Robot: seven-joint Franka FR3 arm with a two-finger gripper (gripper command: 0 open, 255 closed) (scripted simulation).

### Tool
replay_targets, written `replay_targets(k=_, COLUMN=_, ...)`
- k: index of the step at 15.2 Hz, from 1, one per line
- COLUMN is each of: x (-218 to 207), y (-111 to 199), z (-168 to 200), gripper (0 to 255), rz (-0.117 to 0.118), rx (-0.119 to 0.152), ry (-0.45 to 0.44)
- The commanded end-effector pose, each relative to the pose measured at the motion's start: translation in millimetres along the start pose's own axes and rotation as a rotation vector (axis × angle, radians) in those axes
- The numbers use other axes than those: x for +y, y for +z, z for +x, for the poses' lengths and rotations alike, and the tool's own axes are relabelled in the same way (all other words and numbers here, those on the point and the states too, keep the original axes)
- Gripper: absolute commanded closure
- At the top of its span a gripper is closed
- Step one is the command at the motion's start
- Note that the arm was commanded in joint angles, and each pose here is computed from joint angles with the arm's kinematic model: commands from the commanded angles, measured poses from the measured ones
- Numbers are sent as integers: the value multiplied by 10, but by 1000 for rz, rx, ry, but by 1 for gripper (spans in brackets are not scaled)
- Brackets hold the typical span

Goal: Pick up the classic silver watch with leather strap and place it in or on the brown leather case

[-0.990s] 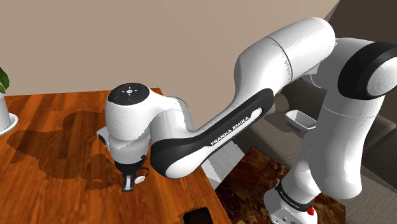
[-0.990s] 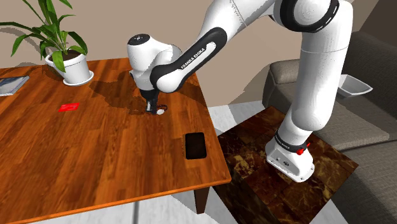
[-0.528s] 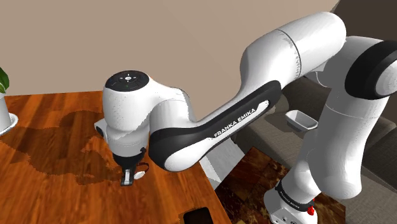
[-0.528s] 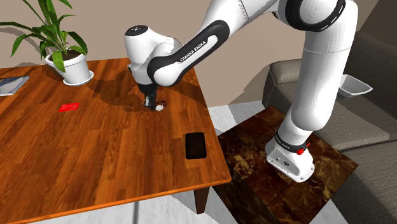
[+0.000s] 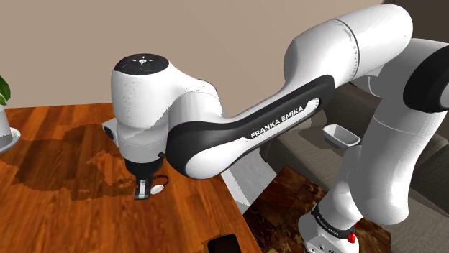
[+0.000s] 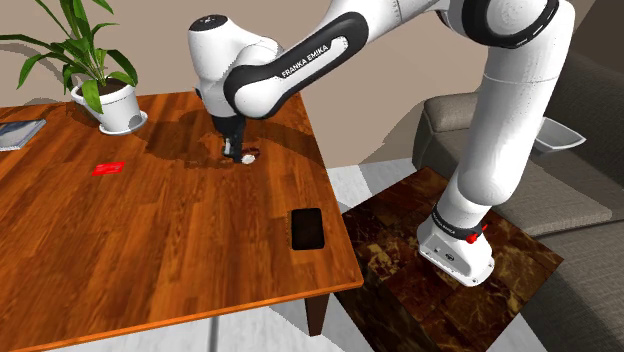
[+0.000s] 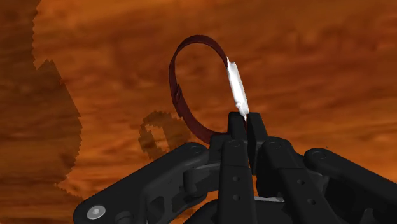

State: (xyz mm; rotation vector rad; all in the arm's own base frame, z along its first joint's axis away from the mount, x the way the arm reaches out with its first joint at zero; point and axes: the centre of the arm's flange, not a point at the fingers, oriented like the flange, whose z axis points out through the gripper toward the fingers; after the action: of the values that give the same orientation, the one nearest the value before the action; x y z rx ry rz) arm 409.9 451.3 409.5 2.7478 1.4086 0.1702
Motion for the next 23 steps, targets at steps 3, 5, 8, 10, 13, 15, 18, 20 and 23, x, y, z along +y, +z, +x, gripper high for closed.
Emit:
replay_targets(k=3, x=28, y=-219, z=17, gripper=255, rz=0, rx=0, ry=0)
replay_targets(k=5, x=-64, y=-277, z=-69, gripper=255, rz=0, rx=0, ry=0)
replay_targets(k=8, x=-348, y=-351, z=-334, gripper=255, rz=0, rx=0, ry=0)
replay_targets(k=10, x=-538, y=-401, z=-511, gripper=255, rz=0, rx=0, ry=0)
replay_targets(k=13, x=-823, y=-476, z=-776, gripper=255, rz=0, rx=0, ry=0)
replay_targets(k=15, x=-1012, y=-526, z=-952, gripper=255, rz=0, rx=0, ry=0)
replay_targets(k=18, x=-1297, y=-601, z=-1217, gripper=255, rz=0, rx=0, ry=0)
replay_targets(k=20, x=-1487, y=-651, z=-1394, gripper=255, rz=0, rx=0, ry=0)
replay_targets(k=23, x=-1772, y=-725, z=-1659, gripper=255, rz=0, rx=0, ry=0)
